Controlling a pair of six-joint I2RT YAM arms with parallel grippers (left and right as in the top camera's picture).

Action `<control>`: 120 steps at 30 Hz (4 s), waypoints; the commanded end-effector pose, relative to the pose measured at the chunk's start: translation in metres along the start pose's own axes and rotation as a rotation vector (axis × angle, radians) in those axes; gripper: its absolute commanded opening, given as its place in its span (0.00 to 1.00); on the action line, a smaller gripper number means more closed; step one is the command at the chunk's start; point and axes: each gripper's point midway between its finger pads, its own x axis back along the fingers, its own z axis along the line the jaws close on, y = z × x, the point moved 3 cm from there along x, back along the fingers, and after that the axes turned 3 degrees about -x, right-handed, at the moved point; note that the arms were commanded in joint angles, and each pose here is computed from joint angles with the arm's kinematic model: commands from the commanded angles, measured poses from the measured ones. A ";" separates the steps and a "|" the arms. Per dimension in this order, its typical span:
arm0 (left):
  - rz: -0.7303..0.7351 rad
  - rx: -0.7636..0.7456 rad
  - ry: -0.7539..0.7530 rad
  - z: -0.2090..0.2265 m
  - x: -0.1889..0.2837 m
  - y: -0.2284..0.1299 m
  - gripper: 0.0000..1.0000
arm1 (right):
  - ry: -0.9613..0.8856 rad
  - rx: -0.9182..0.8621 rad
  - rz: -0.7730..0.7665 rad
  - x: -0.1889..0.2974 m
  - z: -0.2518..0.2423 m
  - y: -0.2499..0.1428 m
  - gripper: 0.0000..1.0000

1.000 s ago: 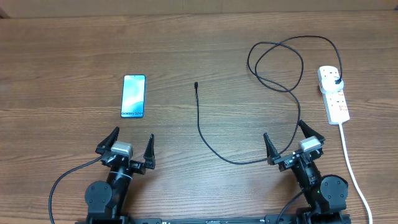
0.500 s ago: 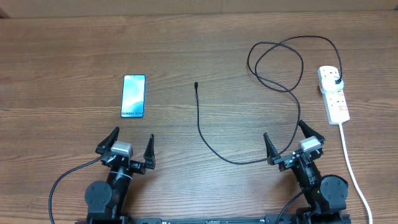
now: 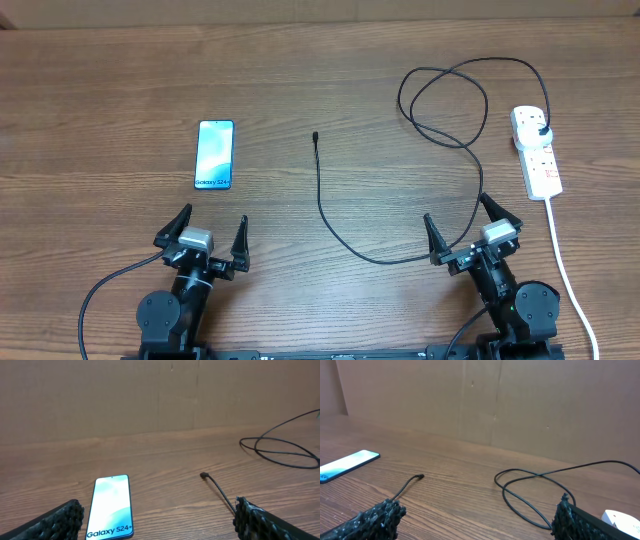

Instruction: Plug charger to phone and switch on socket

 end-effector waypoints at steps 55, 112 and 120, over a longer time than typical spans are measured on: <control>0.024 -0.013 -0.015 0.001 -0.002 0.051 1.00 | -0.009 0.004 -0.004 0.000 -0.001 -0.002 1.00; 1.388 0.184 0.038 0.063 -0.196 -0.001 1.00 | -0.009 0.004 -0.004 0.000 -0.001 -0.002 1.00; 1.530 0.168 0.068 0.070 -0.202 -0.062 1.00 | -0.009 0.004 -0.004 0.000 -0.001 -0.002 1.00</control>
